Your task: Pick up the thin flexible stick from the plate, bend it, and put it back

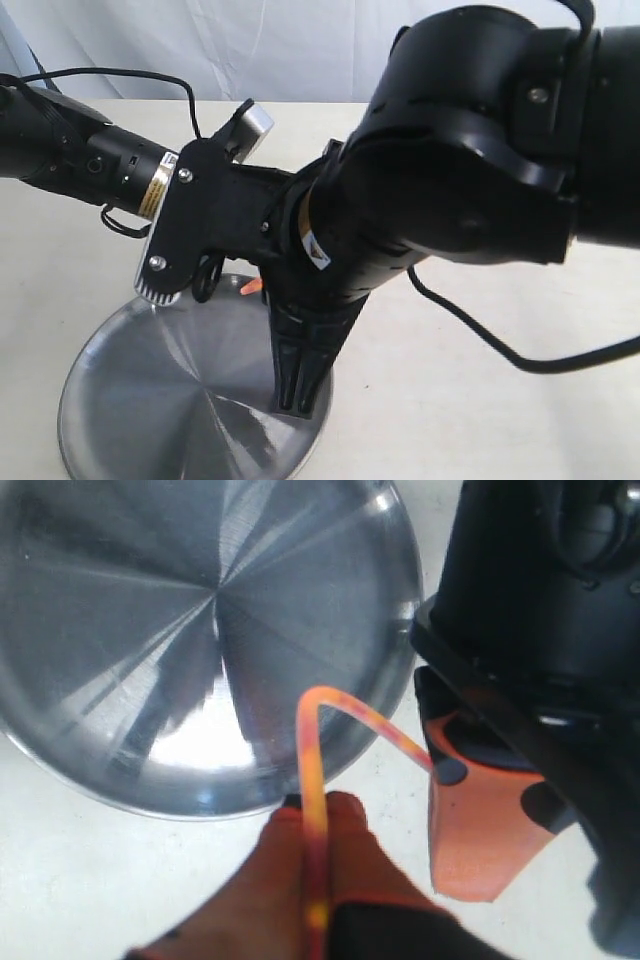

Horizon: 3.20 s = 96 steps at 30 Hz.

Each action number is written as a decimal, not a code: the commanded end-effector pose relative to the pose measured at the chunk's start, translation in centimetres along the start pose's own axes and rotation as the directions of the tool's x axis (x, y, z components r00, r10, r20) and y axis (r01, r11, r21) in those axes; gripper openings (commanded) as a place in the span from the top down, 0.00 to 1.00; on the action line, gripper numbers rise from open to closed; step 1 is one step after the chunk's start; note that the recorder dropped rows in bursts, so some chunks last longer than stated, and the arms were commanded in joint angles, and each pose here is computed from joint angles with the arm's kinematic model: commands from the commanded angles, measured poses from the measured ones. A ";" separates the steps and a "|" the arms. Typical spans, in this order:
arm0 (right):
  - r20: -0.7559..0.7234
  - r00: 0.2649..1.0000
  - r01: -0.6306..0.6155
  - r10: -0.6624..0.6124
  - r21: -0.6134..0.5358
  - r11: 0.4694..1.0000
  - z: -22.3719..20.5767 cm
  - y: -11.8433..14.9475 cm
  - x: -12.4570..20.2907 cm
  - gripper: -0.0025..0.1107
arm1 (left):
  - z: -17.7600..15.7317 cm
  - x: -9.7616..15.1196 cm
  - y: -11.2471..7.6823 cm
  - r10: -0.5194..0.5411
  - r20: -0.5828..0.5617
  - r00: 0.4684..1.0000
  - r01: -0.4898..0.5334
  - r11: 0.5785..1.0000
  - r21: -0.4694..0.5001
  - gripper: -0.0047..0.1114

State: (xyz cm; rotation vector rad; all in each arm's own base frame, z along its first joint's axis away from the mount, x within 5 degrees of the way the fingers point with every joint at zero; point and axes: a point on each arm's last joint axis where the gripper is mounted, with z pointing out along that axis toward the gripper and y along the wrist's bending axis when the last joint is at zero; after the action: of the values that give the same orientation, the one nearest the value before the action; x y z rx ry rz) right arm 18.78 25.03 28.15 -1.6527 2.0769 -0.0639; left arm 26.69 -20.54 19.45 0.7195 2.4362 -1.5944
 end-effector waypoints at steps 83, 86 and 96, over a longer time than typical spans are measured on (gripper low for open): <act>-0.199 0.980 0.010 -0.009 0.004 1.000 -0.4 -0.2 1.9 0.98 | 0.1 -0.6 -1.2 0.078 -0.025 0.997 -0.076 0.994 0.076 0.92; -0.201 0.980 0.001 0.000 0.006 1.000 -0.4 -0.2 1.9 0.98 | -0.7 -0.8 -0.7 0.042 -0.002 0.999 -0.042 0.997 0.062 0.81; -0.198 0.980 -0.014 0.015 0.004 1.000 -0.4 -0.1 1.9 0.98 | -3.0 -1.6 0.9 -0.022 0.071 0.997 0.020 1.000 0.020 0.53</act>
State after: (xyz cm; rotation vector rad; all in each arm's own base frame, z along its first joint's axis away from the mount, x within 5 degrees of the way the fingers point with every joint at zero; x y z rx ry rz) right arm 18.37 23.24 27.67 -1.7077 2.2336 -0.2390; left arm 28.41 -18.67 20.62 0.6708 2.3840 -1.6343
